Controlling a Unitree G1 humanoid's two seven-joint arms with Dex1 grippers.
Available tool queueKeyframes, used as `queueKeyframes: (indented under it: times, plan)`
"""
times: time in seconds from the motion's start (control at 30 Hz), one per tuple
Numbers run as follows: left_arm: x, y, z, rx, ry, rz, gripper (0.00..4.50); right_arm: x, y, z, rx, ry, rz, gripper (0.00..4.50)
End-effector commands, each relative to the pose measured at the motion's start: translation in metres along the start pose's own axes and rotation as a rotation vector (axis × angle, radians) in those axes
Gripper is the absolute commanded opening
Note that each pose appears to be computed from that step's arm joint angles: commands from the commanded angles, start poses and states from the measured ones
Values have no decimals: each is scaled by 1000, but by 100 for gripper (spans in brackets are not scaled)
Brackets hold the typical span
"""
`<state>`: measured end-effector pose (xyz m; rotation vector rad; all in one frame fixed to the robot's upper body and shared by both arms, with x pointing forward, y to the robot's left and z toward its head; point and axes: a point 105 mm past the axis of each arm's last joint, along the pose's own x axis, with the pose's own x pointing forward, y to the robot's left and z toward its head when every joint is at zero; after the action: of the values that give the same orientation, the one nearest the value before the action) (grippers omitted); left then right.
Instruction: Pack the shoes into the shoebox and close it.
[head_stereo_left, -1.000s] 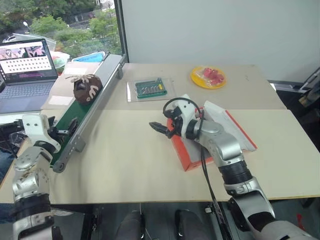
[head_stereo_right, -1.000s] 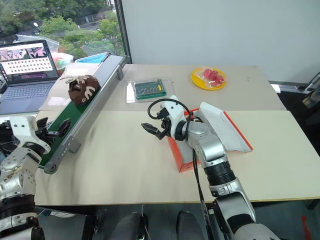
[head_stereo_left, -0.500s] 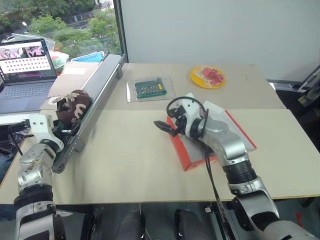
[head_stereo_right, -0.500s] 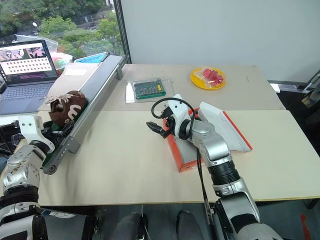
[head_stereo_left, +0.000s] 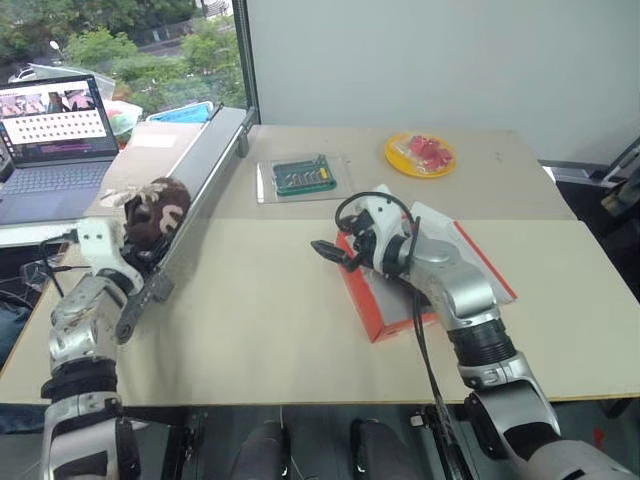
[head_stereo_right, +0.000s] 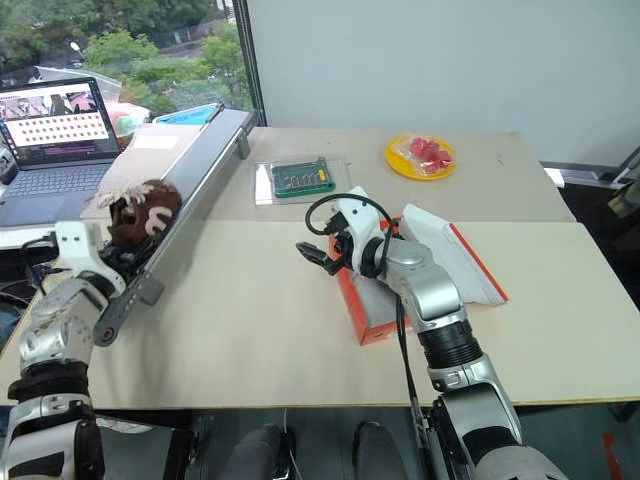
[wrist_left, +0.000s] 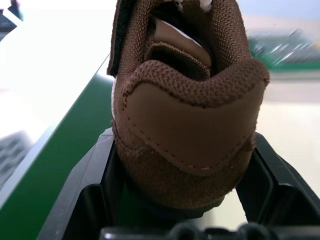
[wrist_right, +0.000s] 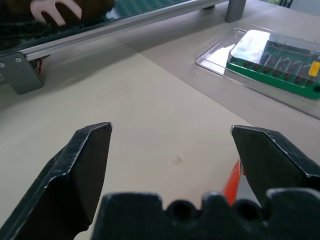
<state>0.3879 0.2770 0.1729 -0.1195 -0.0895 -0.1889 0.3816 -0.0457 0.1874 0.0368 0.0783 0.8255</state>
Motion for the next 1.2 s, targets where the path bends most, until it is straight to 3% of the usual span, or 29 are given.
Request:
queueKeyframes:
  times: [0.03, 0.2, 0.3, 0.47, 0.87, 1.2]
  plan:
    - [18, -80, 67, -11, -203, -252, 254, -6, 4, 72, 285, -275, 42, 450]
    - [25, -143, 76, -164, -225, -396, 254, -10, -21, 76, 796, -332, 19, 450]
    - [23, -176, 73, -188, -200, -491, 254, -16, -36, 74, 854, -340, -34, 450]
    - [21, -199, 70, -237, -159, -554, 254, -20, -39, 78, 840, -347, -53, 450]
    - [18, -216, 47, -236, -65, -602, 254, -24, -28, 96, 780, -405, -30, 450]
    - [26, -198, 45, -206, -57, -555, 254, -28, -12, 110, 733, -399, 40, 450]
